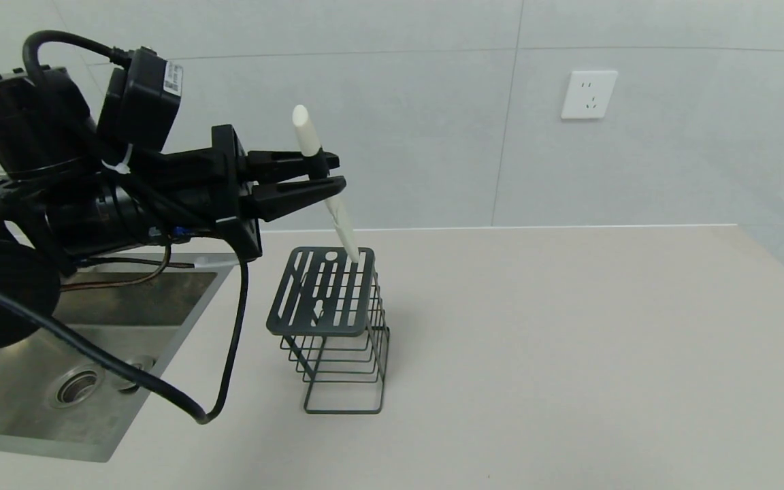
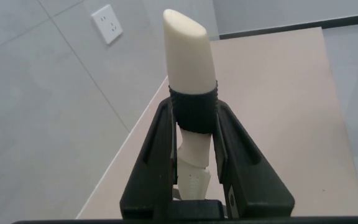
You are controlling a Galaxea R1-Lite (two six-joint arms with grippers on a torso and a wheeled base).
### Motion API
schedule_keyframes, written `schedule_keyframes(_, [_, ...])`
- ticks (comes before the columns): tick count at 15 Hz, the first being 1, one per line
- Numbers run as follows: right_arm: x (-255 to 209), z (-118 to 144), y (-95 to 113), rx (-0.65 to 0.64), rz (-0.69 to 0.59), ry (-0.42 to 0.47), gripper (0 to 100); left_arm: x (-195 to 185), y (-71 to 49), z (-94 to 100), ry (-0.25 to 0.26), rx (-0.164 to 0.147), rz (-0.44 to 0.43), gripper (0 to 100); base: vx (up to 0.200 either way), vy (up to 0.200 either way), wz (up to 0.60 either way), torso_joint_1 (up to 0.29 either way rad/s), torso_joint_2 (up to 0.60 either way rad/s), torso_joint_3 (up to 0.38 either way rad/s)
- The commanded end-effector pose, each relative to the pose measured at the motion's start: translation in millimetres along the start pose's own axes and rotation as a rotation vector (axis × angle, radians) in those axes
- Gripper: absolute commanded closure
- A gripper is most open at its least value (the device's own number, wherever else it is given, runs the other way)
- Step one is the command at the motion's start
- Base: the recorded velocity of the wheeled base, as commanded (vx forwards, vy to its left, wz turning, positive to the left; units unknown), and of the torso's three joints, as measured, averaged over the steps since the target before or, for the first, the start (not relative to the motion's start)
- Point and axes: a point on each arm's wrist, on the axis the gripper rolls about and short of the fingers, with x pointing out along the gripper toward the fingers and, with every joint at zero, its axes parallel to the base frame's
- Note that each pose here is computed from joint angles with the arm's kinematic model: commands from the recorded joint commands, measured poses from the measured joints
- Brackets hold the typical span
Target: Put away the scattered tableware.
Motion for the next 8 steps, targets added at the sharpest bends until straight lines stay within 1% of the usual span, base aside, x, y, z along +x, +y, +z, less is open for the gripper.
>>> schedule_keyframes(1, [0,0,0,0.000,0.000,0.002,100,2,2.0,-0.2,-0.004,0.002,-0.006,100,0.000,0.000,0.00,0.000,0.00,0.000])
schedule_keyframes(3, [0,0,0,0.000,0.000,0.001,100,2,0.7,-5.1,0.004,0.002,-0.011,100,0.000,0.000,0.00,0.000,0.00,0.000])
schedule_keyframes(6, [0,0,0,0.000,0.000,0.001,100,0,-5.1,-12.1,0.021,-0.014,-0.018,100,0.000,0.000,0.00,0.000,0.00,0.000])
schedule_keyframes(8, [0,0,0,0.000,0.000,-0.001,100,0,-5.7,-12.2,0.022,-0.010,-0.018,100,0.000,0.000,0.00,0.000,0.00,0.000])
